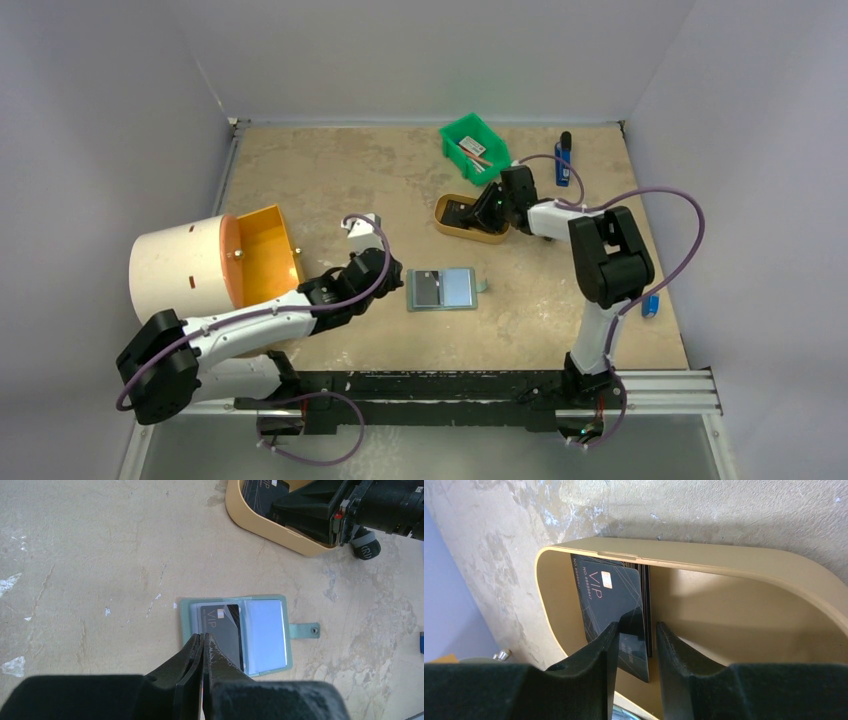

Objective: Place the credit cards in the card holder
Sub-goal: Pick up the credit card from the storage box.

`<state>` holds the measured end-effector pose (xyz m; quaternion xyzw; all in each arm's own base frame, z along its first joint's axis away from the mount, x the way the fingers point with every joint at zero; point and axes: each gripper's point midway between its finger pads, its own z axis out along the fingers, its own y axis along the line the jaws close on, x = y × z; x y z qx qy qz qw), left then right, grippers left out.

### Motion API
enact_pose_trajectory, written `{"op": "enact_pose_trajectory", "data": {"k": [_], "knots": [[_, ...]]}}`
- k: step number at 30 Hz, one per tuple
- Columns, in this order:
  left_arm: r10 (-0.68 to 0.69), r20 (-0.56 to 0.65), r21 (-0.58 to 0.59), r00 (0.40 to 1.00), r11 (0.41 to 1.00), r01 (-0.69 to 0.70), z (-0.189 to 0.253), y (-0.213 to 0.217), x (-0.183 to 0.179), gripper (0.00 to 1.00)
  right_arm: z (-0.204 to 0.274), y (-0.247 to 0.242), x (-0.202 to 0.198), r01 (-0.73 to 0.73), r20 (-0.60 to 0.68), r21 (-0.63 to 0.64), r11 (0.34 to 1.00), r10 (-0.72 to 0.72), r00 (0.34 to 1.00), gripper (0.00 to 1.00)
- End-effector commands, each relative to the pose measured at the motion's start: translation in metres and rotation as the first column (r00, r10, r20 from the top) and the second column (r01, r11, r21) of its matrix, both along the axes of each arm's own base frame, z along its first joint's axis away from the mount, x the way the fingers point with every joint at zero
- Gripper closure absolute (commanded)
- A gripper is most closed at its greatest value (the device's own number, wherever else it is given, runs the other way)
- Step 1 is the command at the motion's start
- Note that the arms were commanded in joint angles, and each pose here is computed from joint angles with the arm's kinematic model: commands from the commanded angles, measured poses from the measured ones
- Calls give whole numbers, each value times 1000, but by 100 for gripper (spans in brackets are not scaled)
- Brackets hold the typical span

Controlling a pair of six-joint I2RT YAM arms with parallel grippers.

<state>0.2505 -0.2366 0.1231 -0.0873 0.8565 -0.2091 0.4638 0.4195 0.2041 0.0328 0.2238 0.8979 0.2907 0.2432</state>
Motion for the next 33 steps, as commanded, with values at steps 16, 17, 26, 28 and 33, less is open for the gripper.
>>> {"op": "enact_pose_trajectory", "data": {"k": [16, 17, 26, 28, 33], "knots": [[7, 19, -18, 1000, 1000, -6, 11, -7, 7, 100, 26, -8, -4, 12, 57, 30, 999, -14, 998, 81], [6, 18, -21, 1000, 1000, -6, 11, -7, 7, 100, 28, -9, -4, 11, 59, 32, 999, -13, 998, 81], [6, 17, -30, 1000, 1000, -5, 10, -8, 6, 100, 56, -5, -3, -12, 106, 49, 999, 7, 994, 93], [4, 15, -30, 1000, 1000, -4, 10, -8, 6, 100, 60, -5, -3, -15, 115, 56, 998, 9, 993, 95], [8, 13, -35, 1000, 999, -7, 9, -7, 5, 100, 64, -2, -1, -19, 122, 69, 997, 10, 993, 97]]}}
